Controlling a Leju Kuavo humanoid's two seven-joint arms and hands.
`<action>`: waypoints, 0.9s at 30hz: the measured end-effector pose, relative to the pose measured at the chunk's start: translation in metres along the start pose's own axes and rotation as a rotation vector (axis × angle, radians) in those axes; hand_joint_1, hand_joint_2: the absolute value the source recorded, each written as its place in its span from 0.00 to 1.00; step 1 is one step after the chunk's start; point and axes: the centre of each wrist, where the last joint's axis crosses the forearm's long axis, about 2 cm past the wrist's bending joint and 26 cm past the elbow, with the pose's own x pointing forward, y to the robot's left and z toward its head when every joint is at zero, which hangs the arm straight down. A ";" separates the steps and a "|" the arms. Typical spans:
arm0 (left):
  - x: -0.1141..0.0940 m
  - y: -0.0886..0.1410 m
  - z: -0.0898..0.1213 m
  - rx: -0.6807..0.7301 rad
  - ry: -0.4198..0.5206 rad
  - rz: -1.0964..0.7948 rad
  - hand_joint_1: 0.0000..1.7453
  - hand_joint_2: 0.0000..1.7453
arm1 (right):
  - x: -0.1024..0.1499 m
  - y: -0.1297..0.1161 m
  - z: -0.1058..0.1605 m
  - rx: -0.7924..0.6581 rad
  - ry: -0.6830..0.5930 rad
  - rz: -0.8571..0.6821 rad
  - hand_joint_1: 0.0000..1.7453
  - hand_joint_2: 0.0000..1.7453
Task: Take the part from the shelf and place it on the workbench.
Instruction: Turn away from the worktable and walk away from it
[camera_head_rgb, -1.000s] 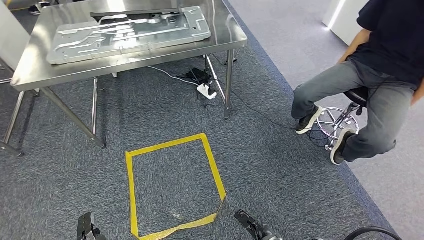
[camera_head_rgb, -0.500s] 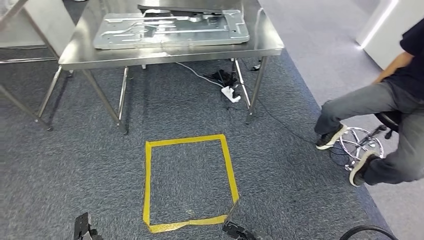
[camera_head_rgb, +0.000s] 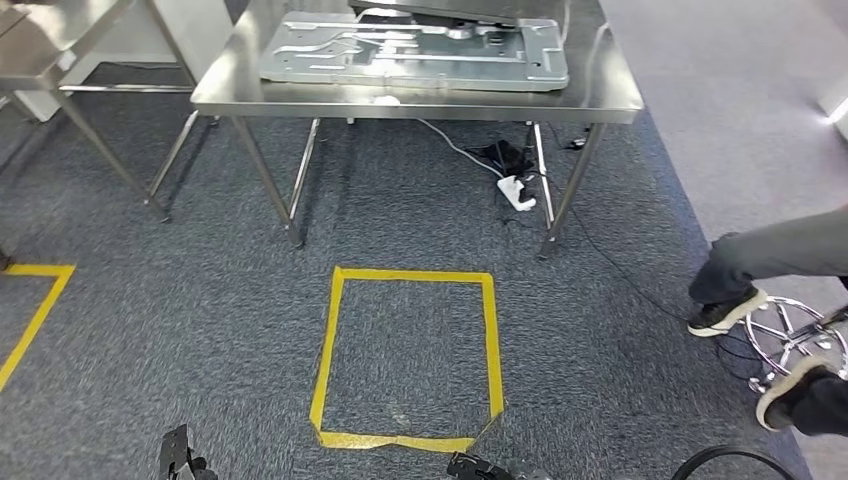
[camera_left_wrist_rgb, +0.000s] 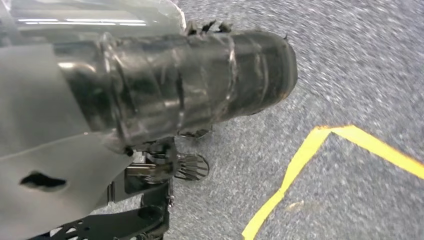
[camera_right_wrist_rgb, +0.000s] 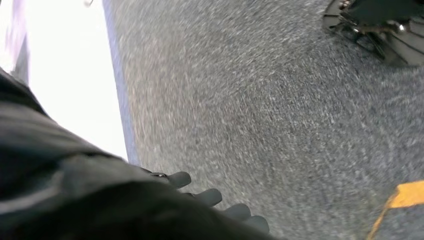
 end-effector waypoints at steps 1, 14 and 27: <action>-0.001 0.000 0.000 -0.001 0.002 0.000 0.00 0.00 | 0.000 0.000 0.000 0.001 -0.001 0.006 0.00 0.00; 0.005 -0.001 0.001 -0.003 -0.019 0.001 0.00 0.00 | 0.002 0.003 0.000 0.031 -0.023 0.109 0.00 0.00; 0.004 0.000 0.000 -0.013 -0.014 -0.002 1.00 0.00 | 0.000 0.000 0.000 0.031 -0.016 0.129 0.00 0.00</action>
